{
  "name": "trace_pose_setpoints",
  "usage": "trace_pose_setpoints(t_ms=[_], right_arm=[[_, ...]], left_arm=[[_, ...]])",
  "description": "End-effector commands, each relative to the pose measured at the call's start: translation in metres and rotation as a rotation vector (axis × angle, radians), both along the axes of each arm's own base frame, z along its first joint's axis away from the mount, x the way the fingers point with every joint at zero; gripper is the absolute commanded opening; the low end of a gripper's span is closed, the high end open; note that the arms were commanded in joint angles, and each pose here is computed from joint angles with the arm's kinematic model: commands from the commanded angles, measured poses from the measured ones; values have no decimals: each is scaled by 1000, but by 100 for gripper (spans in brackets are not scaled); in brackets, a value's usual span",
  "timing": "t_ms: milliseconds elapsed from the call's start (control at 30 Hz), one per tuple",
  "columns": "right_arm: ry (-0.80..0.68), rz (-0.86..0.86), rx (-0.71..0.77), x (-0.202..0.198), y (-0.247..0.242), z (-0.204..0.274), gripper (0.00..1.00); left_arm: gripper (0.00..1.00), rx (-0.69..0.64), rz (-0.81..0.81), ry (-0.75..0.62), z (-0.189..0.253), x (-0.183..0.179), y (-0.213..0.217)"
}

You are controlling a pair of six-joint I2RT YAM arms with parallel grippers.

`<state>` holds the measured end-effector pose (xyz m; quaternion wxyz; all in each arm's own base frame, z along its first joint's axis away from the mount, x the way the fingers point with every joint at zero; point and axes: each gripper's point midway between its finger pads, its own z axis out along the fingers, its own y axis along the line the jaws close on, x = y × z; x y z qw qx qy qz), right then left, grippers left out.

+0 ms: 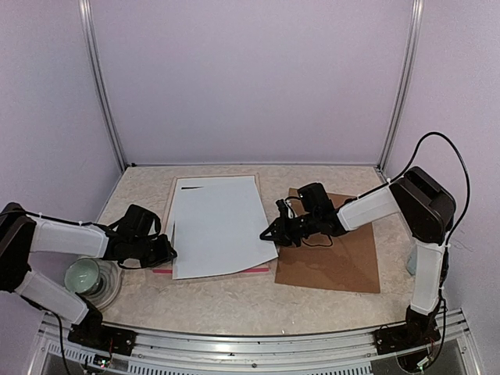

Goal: Put the photo into the frame
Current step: Pick up the photo from the mat board.

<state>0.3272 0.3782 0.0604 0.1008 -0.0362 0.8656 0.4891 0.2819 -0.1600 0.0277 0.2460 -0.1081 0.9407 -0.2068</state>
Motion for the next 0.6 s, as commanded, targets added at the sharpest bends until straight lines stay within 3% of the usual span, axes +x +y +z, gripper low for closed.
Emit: trace_pose_setpoints(t_ms=[0, 567], right_arm=[[-19, -9, 52, 1, 2, 18, 13], [-26, -123, 84, 18, -4, 26, 10]], left_arm=[[17, 13, 25, -13, 3, 2, 5], [23, 35, 198, -171, 65, 13, 41]])
